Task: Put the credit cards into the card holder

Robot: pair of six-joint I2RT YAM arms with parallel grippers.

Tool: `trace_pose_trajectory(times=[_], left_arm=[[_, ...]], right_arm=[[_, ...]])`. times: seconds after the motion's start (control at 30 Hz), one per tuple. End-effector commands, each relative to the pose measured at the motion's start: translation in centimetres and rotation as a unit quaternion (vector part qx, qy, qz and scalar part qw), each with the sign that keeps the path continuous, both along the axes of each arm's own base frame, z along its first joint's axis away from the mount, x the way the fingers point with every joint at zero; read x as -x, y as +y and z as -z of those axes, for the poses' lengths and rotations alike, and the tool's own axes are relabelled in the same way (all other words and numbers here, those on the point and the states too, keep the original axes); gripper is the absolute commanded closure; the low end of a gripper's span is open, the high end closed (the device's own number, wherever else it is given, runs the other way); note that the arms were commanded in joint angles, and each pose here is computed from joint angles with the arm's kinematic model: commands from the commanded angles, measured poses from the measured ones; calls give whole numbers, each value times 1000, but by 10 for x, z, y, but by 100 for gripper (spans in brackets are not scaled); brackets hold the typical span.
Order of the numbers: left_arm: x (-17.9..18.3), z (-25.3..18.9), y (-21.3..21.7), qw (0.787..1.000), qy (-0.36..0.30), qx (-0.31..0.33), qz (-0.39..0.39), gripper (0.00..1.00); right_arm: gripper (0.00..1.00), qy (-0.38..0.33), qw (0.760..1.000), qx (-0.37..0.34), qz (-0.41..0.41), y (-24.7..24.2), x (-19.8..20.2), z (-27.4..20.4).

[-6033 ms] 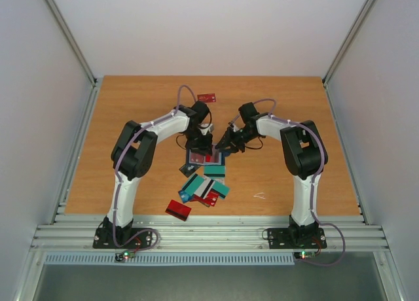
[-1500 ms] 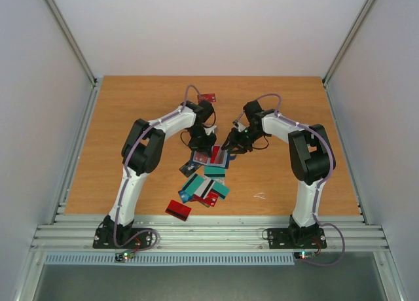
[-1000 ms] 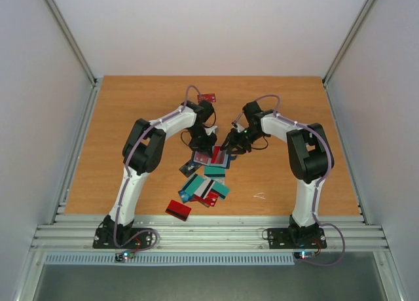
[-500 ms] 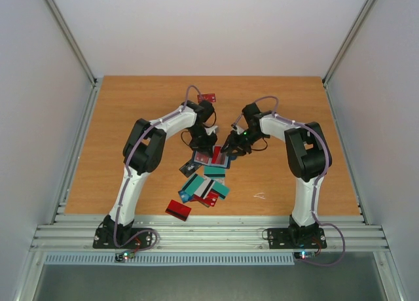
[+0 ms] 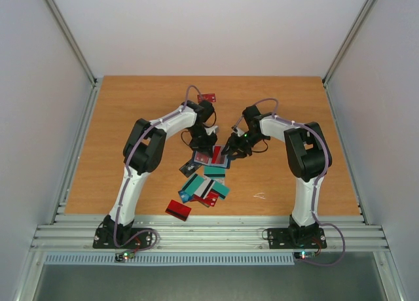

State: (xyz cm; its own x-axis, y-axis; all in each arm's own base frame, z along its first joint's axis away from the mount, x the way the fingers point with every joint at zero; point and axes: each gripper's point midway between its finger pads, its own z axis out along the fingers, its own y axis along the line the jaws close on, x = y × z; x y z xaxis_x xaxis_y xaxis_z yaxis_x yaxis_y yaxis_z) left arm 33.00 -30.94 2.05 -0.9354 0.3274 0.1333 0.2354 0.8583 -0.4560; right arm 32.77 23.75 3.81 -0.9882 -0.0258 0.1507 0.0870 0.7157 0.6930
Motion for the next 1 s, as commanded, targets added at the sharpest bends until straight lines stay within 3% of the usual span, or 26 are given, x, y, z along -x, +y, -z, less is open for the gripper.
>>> trace_pose_trajectory(times=[0.0, 0.97], left_arm=[[-2, 28, 4, 1000, 3, -25, 8, 100], [-4, 25, 1, 1000, 1, -21, 2, 100]], right_arm=[[66, -21, 1000, -14, 0, 3, -10, -12], [66, -26, 999, -31, 2, 7, -9, -33]])
